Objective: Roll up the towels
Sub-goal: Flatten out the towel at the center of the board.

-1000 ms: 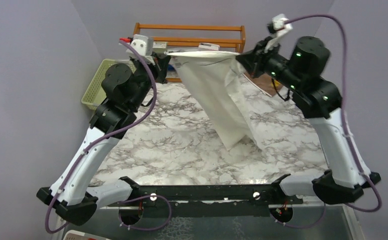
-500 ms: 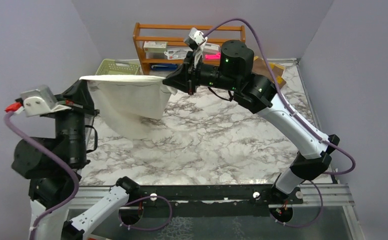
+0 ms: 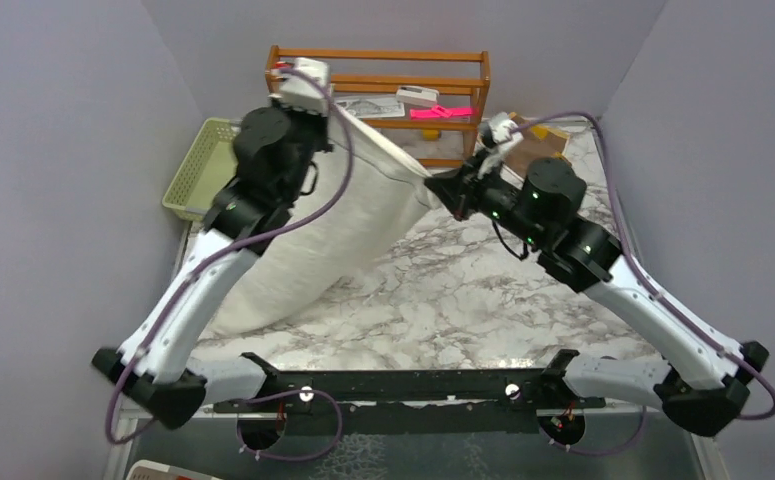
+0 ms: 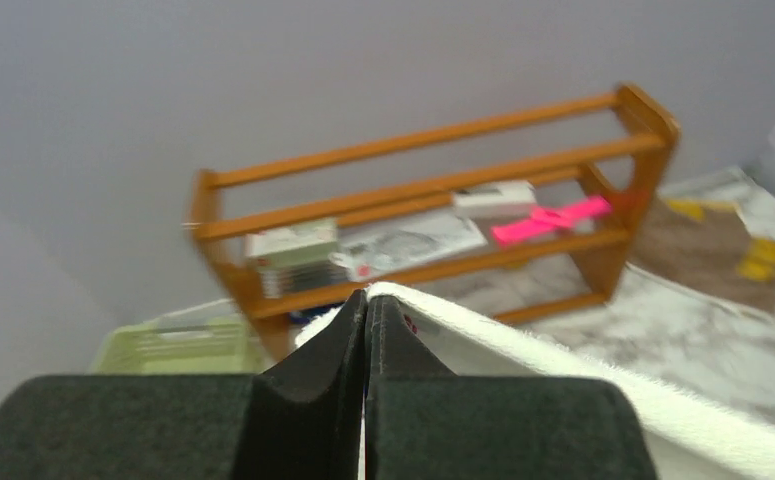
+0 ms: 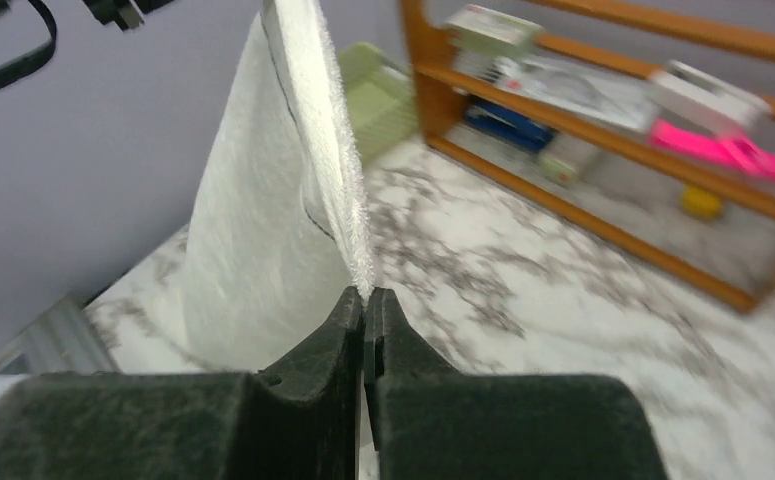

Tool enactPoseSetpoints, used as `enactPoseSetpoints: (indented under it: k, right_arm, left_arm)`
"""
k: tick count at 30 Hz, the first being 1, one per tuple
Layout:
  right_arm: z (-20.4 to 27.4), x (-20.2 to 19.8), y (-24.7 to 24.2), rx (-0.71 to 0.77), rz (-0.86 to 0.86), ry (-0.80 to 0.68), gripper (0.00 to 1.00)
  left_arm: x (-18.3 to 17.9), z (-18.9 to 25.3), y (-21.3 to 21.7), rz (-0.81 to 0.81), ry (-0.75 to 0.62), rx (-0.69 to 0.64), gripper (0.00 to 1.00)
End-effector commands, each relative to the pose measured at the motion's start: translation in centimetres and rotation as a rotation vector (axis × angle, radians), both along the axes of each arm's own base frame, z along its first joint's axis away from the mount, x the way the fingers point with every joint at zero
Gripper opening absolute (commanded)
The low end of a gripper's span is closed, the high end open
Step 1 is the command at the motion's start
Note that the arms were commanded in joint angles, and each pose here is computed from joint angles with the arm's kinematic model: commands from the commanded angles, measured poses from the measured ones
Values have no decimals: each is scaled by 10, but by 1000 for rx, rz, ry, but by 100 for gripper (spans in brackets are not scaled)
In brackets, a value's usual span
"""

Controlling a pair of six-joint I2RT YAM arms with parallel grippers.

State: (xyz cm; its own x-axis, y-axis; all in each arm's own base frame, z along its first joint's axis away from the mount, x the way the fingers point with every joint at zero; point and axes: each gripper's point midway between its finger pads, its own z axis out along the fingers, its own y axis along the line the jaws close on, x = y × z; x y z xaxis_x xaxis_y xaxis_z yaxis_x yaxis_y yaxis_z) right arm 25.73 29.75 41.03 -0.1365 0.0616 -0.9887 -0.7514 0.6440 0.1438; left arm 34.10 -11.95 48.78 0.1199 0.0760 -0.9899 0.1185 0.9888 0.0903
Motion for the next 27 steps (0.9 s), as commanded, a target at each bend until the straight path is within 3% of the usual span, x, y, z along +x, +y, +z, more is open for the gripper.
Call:
enactPoseSetpoints:
  k: [1, 3, 4, 5, 6, 7, 9, 13, 14, 15, 19, 27]
  right_arm:
    - [-59, 8, -105, 30, -451, 131, 1]
    - [-86, -4, -144, 62, -595, 196, 4]
    - [-96, -10, -164, 94, -674, 219, 16]
    - [-103, -17, -178, 129, -725, 244, 41]
    - [-108, -23, -188, 162, -754, 253, 73]
    - [-108, -26, -193, 178, -760, 245, 96]
    - [-103, -26, -193, 153, -741, 203, 100]
    - [-112, 0, -168, -61, -707, 183, 100]
    - [-119, 9, -157, -113, -689, 192, 100]
    - [-124, 17, -144, -146, -660, 191, 100]
    - [-138, 46, -83, -157, -479, 181, 100]
    - [-204, 107, -13, -242, -269, 346, 99]
  left_arm:
    - [65, -45, -104, -338, 24, -58, 0]
    - [87, -78, -160, -506, 94, -105, 0]
    - [96, -91, -184, -547, 125, -112, 0]
    - [107, -104, -204, -551, 150, -101, 0]
    - [119, -114, -214, -512, 165, -97, 0]
    - [129, -115, -215, -463, 164, -106, 0]
    - [144, -107, -196, -325, 146, -137, 12]
    - [141, -80, -145, -197, 123, -106, 62]
    - [138, -83, -136, -196, 150, -79, 85]
    - [127, -78, -122, -196, 168, -60, 97]
    - [88, -139, -79, -150, 366, 43, 99]
    - [-22, -287, -3, -46, 775, -107, 92]
